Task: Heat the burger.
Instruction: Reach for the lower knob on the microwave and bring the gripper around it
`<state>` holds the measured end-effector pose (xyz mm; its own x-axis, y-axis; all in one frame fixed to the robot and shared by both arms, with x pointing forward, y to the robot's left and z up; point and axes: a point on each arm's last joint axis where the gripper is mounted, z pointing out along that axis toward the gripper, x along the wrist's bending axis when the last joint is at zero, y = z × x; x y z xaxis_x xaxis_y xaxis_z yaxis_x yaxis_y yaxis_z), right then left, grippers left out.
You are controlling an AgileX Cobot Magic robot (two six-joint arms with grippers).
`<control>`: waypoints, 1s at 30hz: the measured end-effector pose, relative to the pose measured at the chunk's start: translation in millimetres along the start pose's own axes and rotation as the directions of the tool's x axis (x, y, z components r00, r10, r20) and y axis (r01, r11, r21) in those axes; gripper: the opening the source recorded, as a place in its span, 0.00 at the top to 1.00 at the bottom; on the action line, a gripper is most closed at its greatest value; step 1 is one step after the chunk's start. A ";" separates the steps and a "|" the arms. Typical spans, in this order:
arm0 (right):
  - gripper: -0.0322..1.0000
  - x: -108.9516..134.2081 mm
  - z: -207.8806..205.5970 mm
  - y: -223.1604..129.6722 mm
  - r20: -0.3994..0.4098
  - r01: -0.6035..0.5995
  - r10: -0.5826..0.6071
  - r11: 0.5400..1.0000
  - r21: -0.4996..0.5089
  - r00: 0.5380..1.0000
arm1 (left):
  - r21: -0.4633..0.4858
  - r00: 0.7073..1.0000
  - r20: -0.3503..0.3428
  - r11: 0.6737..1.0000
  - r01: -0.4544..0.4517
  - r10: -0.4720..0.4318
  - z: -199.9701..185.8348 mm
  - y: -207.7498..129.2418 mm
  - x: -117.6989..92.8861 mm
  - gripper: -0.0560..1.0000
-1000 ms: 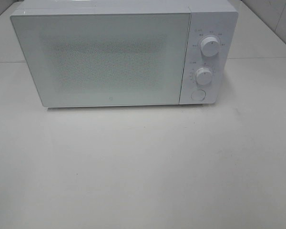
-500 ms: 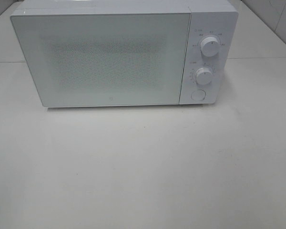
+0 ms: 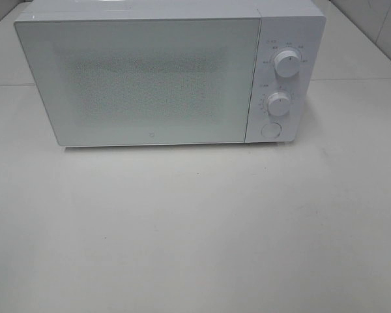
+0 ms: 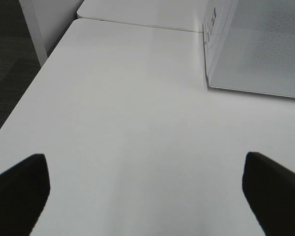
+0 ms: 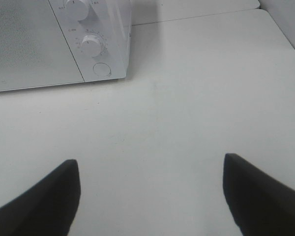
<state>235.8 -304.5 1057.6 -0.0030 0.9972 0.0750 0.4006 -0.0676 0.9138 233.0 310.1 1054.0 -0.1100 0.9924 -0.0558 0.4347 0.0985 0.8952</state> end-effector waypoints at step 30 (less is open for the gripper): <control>0.18 8.4 39.5 41.7 -0.022 0.013 -0.014 0.998 -0.069 1.000 | 0.000 1.000 0.000 1.000 0.000 0.000 0.0 0.0 0.0 0.01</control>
<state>288.6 -297.7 1080.6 -0.0286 0.9971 0.0708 0.3362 -0.0571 0.9401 233.0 310.1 1054.0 -0.1100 0.9924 -0.0558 0.4347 0.0985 0.8952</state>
